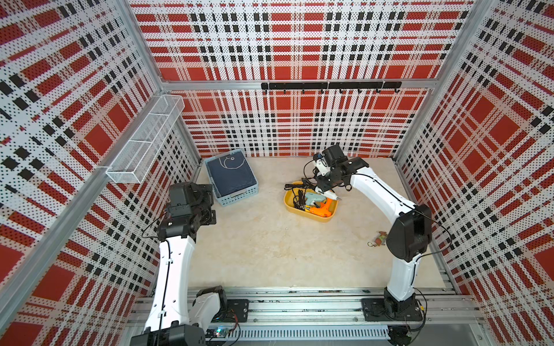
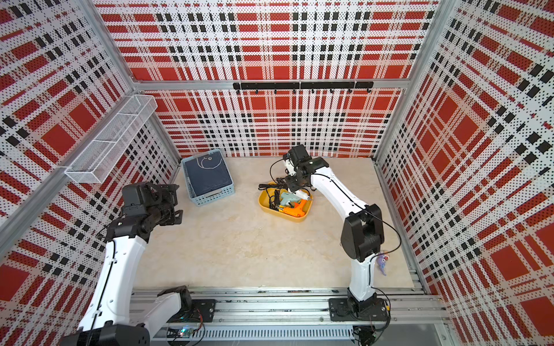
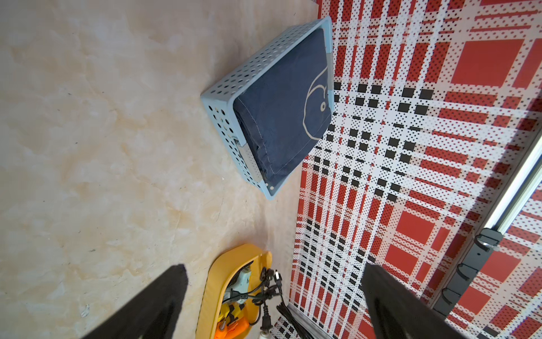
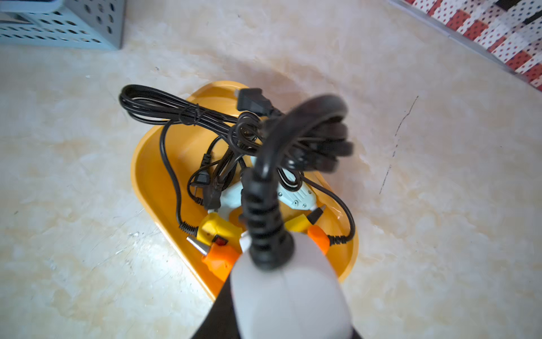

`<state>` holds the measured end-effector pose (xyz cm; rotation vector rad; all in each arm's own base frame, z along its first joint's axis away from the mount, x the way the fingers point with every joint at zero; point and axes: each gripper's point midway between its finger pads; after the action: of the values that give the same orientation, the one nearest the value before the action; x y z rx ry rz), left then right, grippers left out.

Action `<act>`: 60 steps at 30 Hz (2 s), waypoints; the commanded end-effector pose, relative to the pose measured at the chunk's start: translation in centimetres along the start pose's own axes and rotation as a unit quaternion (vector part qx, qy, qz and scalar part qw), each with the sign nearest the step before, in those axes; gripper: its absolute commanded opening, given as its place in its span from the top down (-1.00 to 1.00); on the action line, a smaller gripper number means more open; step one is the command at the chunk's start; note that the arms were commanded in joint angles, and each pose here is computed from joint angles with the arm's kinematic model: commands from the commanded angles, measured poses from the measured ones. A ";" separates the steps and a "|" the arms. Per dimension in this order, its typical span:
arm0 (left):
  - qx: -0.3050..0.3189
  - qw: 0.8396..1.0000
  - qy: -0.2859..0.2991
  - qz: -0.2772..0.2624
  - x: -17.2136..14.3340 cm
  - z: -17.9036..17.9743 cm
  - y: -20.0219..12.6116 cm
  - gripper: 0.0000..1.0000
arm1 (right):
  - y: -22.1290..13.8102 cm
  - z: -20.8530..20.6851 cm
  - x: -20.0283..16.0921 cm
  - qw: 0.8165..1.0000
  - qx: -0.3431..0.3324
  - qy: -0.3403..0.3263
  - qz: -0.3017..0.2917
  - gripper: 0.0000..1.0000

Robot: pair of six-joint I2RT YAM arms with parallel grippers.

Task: Put the hot melt glue gun into the storage box
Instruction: Adjust the hot melt adhesive gun in the storage box.

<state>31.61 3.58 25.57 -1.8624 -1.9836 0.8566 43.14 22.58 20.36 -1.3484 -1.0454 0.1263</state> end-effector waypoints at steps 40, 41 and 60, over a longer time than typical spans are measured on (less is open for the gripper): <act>0.025 0.999 0.038 0.020 0.4 1.8 2.9 -0.98 | 5.4 3.6 0.0 0.992 0.011 -0.120 0.032 -0.99; 0.026 0.999 0.038 0.019 0.4 1.9 2.9 -0.98 | 5.3 3.7 0.3 0.993 -0.006 -0.117 0.032 -0.99; 0.020 0.999 0.047 0.016 0.4 0.9 2.8 -0.97 | 5.3 1.6 -1.1 0.965 -0.258 -0.015 0.038 -0.60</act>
<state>32.75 3.11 21.77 -1.8748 -1.8450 0.8566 42.60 25.40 13.17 -1.7985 -1.0990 0.0773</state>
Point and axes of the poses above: each gripper's point midway between its finger pads, its own y axis out along the fingers, its own z axis along the line the jaws close on, x = y × z, and after that the axes turned 12 degrees about -y, right-handed
